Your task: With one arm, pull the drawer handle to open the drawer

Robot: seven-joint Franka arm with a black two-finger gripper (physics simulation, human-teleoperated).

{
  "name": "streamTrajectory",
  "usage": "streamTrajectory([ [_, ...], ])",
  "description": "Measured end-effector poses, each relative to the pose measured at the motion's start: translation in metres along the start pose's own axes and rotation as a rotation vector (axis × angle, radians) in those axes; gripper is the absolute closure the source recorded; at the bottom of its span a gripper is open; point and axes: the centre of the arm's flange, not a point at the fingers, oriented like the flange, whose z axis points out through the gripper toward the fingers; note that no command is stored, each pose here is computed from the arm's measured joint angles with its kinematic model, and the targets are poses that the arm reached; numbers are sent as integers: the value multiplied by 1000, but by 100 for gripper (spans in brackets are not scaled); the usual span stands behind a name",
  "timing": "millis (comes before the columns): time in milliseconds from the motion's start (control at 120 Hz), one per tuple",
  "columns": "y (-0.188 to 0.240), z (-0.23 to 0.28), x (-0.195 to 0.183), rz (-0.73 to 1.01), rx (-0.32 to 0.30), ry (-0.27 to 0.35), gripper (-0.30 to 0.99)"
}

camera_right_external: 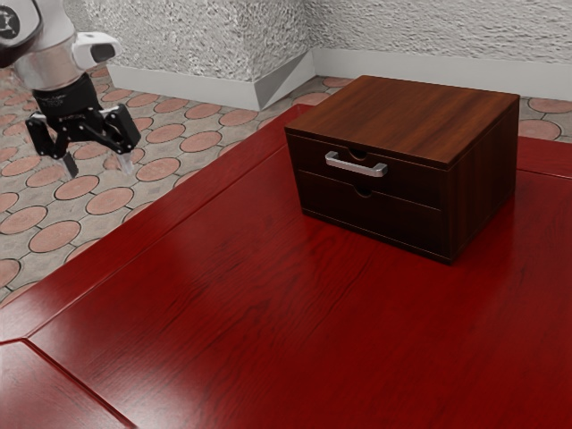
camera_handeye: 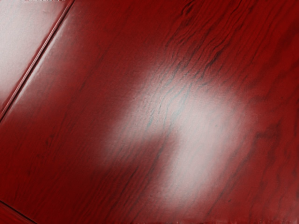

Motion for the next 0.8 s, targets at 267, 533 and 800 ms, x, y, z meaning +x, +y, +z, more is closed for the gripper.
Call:
streamTrajectory([
  [267, 76, -105, -61, 161, -110, 184, 0],
  [533, 52, -122, -60, 100, -130, 223, 0],
  [800, -2, -67, -28, -35, -86, 105, 0],
])
